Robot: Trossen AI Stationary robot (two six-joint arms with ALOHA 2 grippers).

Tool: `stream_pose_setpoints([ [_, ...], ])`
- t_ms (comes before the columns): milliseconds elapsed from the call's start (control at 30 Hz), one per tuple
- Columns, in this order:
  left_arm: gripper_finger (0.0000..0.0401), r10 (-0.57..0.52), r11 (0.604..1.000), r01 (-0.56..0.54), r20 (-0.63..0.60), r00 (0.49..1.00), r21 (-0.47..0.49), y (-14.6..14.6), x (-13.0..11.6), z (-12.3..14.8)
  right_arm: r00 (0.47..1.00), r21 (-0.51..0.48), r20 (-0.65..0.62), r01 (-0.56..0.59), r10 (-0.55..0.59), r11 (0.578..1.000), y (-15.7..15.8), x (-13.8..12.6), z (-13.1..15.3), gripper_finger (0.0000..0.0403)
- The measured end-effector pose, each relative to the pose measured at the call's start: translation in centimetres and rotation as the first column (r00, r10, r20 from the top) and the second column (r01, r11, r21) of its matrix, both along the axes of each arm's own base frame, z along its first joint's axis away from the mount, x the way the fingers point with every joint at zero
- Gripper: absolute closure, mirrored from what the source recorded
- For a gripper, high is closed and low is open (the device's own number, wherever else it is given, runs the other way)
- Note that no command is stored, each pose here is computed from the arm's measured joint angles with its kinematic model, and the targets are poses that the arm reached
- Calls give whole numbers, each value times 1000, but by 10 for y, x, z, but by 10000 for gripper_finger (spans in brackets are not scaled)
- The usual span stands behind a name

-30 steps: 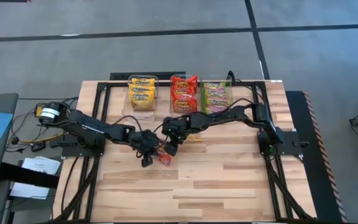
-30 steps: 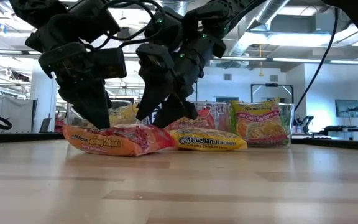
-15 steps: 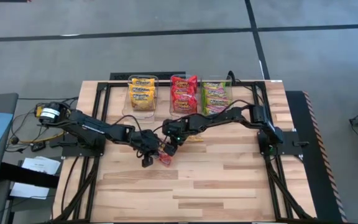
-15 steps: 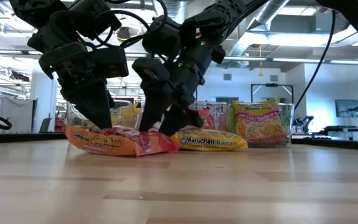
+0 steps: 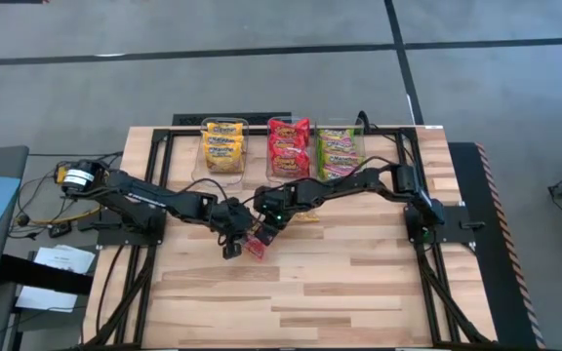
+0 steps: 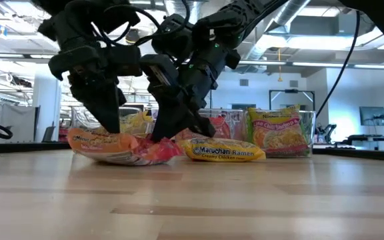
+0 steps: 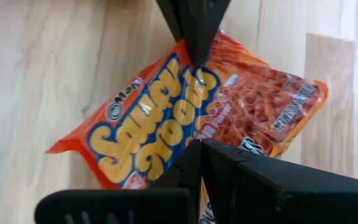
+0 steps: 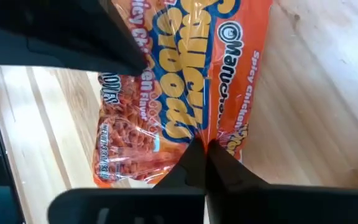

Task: Sort Maruchan noodles
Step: Put the orange noodle pack into the middle transparent bin

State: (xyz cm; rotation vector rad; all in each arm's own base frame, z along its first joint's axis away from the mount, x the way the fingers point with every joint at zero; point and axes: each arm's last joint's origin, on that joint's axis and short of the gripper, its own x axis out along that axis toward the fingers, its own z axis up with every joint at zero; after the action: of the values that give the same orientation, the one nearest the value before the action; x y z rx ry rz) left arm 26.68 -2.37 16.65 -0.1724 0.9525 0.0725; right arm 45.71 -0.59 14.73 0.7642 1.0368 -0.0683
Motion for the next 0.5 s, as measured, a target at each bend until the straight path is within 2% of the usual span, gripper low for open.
stream_pose_setpoints([
  [133, 401, 5, 1000, -4, -22, 1000, 16, 3, 2, 13, 1000, -2, -3, -3, 3, 1000, -1, 3, 5, 395],
  [267, 401, 8, 999, -10, 37, 999, 49, 5, 0, 35, 999, -30, -3, -43, 43, 999, -1, 6, 16, 398],
  [367, 401, 28, 996, -33, 68, 997, 79, 11, -6, 52, 998, -48, -23, -60, 58, 997, -2, 7, 27, 399],
  [500, 401, 72, 992, -82, 100, 992, 101, 20, -19, 73, 997, -122, -33, -80, 76, 989, -4, 10, 45, 399],
])
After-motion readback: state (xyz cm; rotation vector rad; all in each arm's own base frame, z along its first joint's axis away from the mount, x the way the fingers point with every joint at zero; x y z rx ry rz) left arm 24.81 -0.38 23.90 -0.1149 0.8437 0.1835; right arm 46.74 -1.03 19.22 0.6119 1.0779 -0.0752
